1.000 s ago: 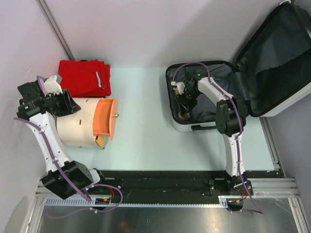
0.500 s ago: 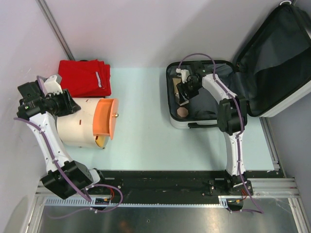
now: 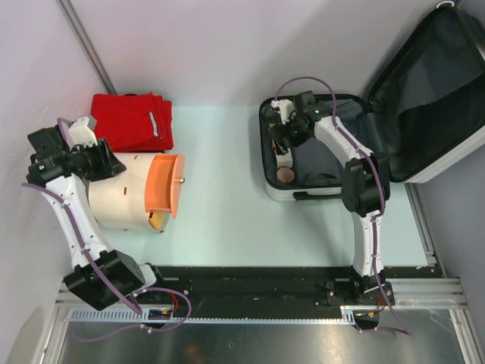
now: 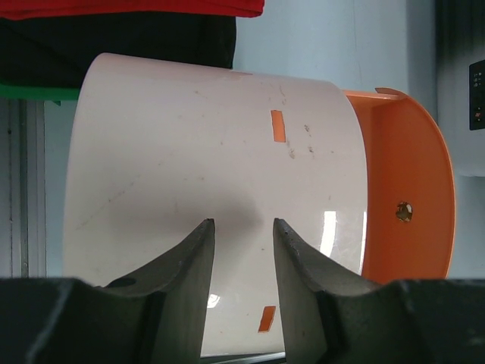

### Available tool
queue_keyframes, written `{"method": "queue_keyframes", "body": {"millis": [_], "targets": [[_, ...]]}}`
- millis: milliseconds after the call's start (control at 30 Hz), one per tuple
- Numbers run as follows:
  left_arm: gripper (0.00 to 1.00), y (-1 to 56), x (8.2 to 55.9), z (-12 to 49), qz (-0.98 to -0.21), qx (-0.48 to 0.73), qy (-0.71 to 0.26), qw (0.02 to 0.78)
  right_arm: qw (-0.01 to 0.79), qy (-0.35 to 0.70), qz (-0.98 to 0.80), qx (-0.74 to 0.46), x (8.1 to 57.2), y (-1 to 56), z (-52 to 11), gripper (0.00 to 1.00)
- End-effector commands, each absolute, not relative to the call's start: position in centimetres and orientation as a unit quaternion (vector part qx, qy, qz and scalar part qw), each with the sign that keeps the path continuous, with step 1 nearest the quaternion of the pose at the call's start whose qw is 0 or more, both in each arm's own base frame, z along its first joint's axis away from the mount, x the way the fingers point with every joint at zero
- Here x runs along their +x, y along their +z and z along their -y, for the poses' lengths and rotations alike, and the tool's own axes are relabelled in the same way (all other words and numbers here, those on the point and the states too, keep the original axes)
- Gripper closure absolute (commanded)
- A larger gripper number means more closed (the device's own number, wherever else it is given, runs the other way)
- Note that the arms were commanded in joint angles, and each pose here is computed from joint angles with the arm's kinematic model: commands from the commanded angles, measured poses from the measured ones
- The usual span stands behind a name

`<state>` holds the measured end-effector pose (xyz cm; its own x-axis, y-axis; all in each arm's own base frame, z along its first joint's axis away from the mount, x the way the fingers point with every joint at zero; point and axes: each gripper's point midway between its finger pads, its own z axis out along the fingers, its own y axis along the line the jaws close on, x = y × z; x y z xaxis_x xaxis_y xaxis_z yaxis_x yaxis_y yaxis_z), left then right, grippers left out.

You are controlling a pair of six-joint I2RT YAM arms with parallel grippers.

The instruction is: Open, take out, and arrange the luggage

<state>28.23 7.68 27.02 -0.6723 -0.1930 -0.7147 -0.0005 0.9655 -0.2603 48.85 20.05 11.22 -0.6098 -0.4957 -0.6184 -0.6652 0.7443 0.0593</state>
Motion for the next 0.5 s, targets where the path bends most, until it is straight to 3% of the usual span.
{"method": "queue_keyframes", "body": {"millis": [0,467], "targets": [[0.57,24.7,26.8,-7.2,-0.927,-0.07,-0.134,0.342,0.297,0.103,-0.89,-0.329,50.1,10.6,-21.1,0.1],[0.57,24.8,26.9,-6.8,-0.925,-0.065,-0.143,0.345,0.249,0.026,-0.929,-0.272,49.1,7.3,-19.3,0.12]]}}
